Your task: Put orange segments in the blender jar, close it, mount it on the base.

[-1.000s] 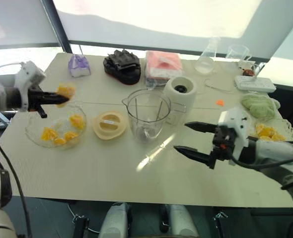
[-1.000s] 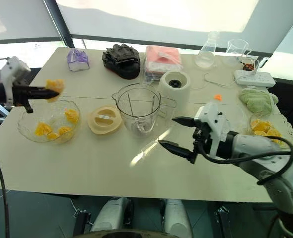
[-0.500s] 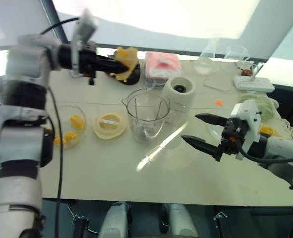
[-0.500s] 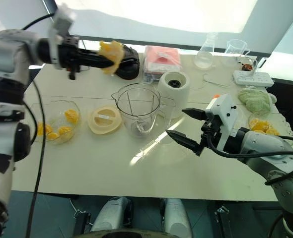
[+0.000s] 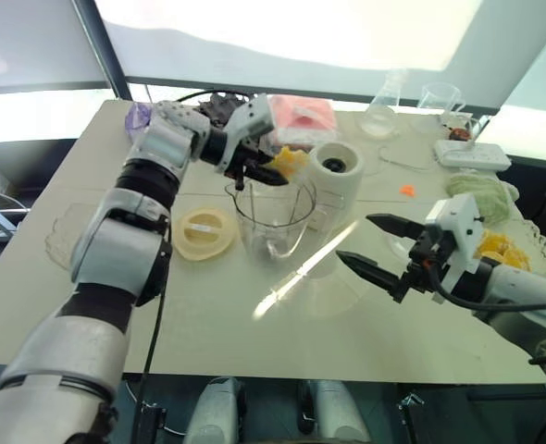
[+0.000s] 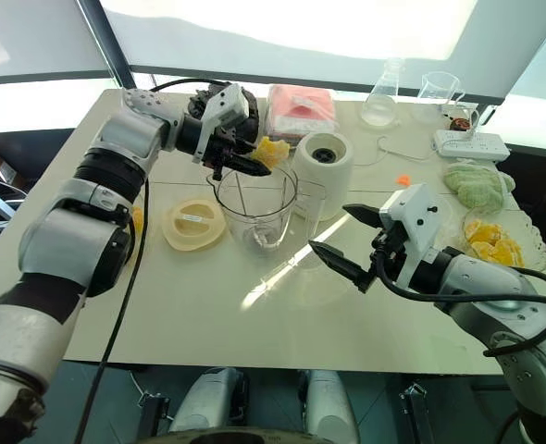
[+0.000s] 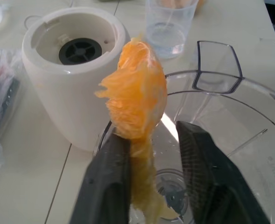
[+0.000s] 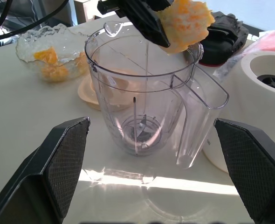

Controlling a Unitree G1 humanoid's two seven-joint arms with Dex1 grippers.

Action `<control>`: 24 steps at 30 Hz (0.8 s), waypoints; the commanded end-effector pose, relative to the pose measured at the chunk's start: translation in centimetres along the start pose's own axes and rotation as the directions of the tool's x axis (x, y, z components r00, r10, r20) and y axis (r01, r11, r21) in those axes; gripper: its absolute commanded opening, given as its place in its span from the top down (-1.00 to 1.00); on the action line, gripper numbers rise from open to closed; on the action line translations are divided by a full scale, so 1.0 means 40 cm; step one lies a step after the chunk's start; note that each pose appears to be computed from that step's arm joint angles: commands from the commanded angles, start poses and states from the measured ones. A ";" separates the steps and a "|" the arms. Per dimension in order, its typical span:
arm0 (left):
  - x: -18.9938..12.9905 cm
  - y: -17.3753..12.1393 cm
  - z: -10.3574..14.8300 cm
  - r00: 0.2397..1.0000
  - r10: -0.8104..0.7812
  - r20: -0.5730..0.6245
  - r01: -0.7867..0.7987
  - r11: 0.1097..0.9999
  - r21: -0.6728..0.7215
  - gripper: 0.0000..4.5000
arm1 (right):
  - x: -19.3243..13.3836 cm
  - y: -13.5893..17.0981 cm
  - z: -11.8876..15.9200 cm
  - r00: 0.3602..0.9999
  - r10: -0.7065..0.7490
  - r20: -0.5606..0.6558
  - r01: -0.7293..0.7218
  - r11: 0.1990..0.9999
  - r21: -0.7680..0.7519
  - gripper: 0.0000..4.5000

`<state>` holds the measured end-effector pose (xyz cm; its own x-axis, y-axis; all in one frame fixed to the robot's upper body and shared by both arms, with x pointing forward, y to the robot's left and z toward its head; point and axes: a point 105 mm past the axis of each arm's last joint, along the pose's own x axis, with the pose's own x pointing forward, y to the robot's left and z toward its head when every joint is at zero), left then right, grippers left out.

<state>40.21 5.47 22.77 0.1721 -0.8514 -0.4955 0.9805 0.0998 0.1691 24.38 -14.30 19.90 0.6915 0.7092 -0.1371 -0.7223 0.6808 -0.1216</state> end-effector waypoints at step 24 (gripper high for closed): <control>-0.222 -0.078 0.180 0.862 0.077 0.501 -0.053 0.997 -0.061 -0.97 | -0.064 -0.062 -0.053 0.970 -0.244 0.010 0.244 0.970 0.018 -1.00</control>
<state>35.85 8.67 31.34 0.1575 -0.9860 -0.0553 0.9811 0.1498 0.1226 24.40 -17.38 17.26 0.8099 0.5679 -0.1468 -0.5819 0.8094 -0.0787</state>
